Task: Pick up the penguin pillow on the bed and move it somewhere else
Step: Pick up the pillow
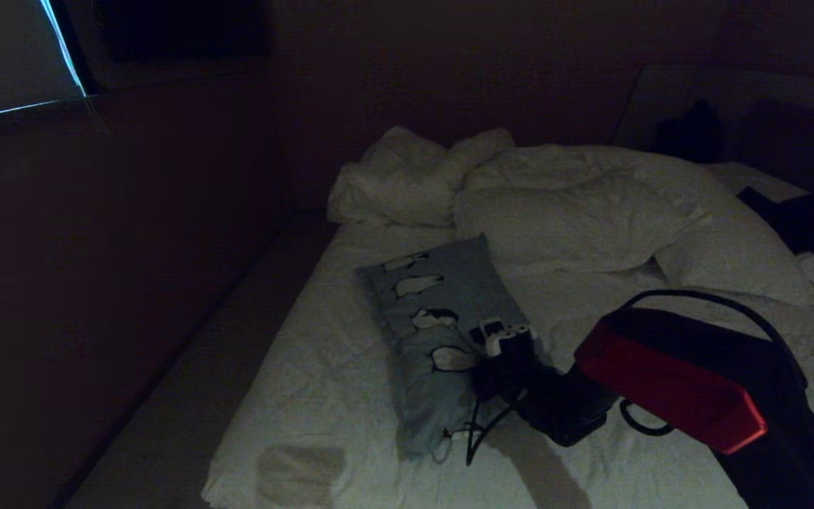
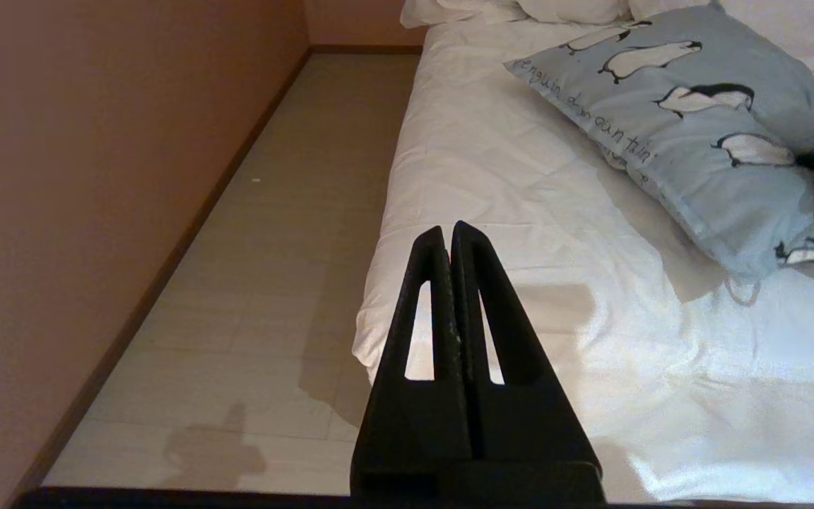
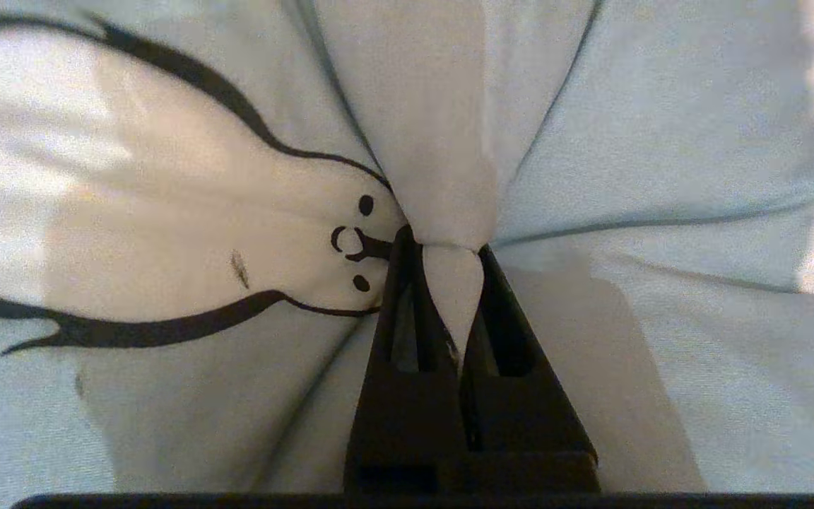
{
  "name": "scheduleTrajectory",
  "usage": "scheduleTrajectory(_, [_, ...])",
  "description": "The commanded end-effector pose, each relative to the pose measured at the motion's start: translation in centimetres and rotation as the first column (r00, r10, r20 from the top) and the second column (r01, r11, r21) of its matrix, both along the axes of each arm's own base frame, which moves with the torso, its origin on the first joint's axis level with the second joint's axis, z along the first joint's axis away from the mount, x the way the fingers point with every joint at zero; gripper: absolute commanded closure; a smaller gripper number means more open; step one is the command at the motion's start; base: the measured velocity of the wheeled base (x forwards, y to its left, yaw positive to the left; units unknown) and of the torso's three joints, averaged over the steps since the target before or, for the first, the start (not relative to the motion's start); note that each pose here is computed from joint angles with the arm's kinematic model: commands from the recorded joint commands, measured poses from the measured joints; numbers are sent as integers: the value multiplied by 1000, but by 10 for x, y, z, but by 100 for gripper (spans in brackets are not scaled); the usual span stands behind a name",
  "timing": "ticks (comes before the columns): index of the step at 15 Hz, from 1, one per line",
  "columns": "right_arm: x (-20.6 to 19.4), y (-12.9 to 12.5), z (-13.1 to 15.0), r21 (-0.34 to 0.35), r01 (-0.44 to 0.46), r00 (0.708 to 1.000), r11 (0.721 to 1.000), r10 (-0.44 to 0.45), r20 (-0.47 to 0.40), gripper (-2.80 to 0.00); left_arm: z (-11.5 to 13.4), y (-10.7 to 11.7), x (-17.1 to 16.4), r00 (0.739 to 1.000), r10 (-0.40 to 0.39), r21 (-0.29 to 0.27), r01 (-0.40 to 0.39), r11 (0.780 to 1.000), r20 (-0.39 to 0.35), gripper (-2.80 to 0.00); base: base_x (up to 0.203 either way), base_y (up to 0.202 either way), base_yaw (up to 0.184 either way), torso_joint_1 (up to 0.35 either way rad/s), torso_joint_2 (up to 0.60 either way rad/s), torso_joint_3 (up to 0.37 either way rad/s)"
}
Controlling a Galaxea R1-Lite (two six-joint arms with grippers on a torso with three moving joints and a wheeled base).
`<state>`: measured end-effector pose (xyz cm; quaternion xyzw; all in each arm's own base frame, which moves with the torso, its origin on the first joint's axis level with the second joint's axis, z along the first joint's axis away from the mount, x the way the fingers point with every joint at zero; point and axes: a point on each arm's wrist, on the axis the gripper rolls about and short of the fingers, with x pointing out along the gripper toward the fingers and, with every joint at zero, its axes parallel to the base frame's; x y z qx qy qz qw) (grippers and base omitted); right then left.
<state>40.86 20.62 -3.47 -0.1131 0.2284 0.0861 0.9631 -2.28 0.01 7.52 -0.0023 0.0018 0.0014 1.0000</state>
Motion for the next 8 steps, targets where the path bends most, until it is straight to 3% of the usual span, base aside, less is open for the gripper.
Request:
scheduleTrajectory(1, [3,-5,23,31,16,999,999,-17,49,0,0,0,0,1000,0,0,0,1000,-1,0,0,0,0,0,0,0])
scheduleTrajectory(8, [-1,-18,96,129,39,984,991,-60,170,0,0,0,0,1000,0,-1,0,1000,-1,0,0,0,0,0,0,0])
